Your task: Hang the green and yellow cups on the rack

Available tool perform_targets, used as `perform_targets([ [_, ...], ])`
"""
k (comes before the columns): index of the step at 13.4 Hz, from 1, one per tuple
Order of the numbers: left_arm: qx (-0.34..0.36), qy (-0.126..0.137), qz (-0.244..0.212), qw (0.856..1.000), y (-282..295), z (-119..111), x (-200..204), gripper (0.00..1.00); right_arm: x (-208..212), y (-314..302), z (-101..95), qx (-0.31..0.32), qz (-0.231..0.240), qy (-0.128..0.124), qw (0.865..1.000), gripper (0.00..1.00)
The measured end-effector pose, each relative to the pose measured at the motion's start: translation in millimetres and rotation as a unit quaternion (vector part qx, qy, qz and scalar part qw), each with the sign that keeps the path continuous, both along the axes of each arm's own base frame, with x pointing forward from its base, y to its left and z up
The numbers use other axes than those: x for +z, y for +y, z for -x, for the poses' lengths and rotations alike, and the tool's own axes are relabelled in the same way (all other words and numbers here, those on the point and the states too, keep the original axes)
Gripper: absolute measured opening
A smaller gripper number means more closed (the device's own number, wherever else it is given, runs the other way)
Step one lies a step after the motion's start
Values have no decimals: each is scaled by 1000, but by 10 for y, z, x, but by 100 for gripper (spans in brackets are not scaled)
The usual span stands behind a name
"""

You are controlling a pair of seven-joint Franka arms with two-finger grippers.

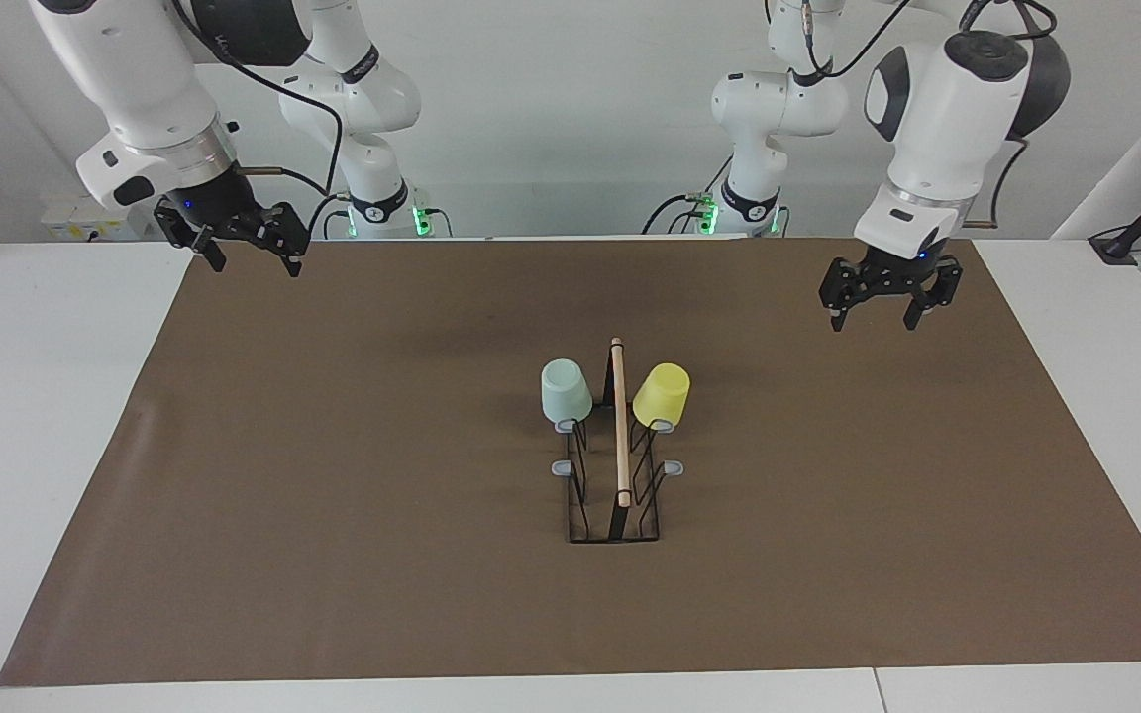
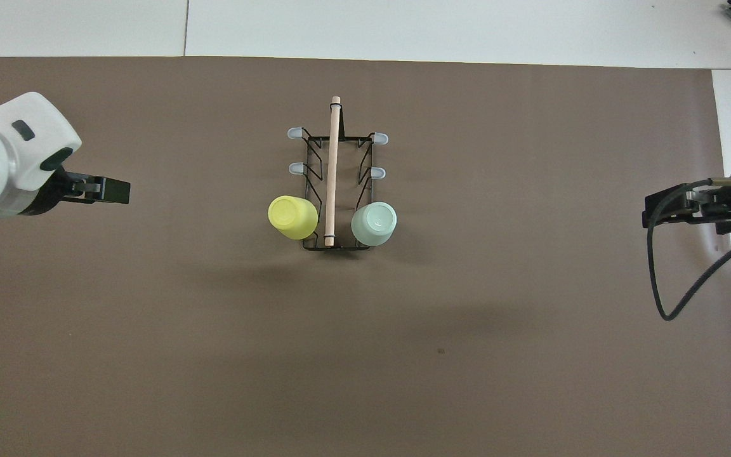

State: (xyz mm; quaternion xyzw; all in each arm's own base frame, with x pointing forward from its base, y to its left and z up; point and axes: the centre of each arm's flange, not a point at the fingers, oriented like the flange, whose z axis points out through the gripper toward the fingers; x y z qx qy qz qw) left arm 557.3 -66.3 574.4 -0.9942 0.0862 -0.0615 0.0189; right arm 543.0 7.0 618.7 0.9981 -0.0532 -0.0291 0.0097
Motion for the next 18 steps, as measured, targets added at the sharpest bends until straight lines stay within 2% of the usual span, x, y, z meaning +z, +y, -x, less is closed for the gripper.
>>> perform_targets([
  [3,-8,22,20,1000,294,-44,306,100,19,-13,-4,9,2,0,1000,100],
  [6,-2,51,20,998,393,-72,514,100,7,-11,-3,10,2,3,1000,100],
  [10,2,51,20,998,396,-66,642,100,4,-10,-4,10,1,3,1000,100],
  [18,13,69,20,997,348,-29,593,100,0,-9,-5,10,1,4,1000,100],
])
